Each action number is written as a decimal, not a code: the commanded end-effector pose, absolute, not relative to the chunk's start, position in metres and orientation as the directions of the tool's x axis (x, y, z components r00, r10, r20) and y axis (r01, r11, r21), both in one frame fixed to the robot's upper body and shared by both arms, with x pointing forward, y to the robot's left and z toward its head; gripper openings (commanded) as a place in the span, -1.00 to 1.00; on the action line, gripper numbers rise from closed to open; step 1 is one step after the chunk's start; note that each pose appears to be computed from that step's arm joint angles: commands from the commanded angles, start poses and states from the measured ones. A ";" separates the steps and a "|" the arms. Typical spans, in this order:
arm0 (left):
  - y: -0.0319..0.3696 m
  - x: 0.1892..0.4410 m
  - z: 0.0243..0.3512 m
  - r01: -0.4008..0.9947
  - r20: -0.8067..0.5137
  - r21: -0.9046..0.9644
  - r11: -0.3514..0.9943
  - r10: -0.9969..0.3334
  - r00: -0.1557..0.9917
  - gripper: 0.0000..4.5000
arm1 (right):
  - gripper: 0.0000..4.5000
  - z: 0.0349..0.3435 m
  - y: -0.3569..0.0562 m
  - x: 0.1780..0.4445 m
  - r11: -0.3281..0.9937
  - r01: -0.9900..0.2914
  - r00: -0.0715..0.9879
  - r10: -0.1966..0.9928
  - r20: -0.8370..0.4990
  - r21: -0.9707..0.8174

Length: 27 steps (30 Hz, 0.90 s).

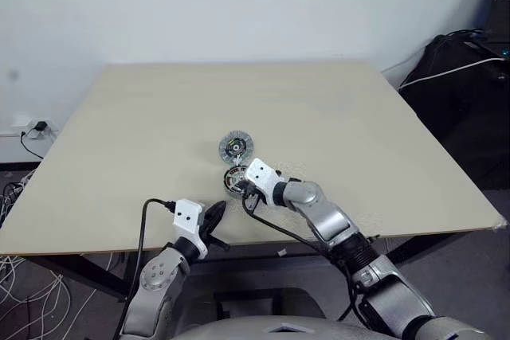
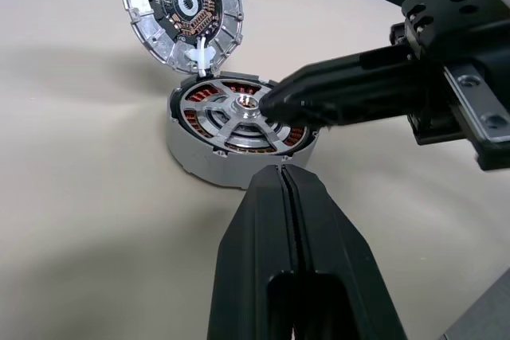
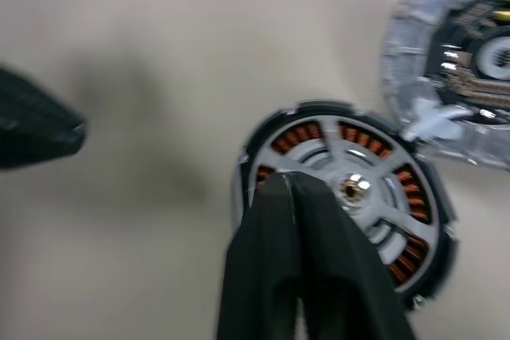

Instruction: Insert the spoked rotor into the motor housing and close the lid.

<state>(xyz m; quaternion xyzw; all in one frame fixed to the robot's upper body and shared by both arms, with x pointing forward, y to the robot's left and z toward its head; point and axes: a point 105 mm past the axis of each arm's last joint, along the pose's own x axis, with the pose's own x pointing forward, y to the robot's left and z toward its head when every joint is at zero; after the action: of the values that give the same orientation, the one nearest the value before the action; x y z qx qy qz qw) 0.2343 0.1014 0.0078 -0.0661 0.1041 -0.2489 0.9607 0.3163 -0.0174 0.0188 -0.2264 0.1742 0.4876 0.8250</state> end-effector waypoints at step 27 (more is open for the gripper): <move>0.097 0.238 0.011 0.465 -0.131 -0.188 0.865 -0.491 0.861 -1.00 | 0.51 0.038 -0.032 0.326 -0.063 -0.931 0.248 0.612 -0.751 -0.359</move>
<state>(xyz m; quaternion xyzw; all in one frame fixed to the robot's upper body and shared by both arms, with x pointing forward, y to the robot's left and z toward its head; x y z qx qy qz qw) 0.2341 0.0989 0.0013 -0.0758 0.1101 -0.2464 0.9599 0.3218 -0.0382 0.0267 -0.4225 0.2036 0.5816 0.6646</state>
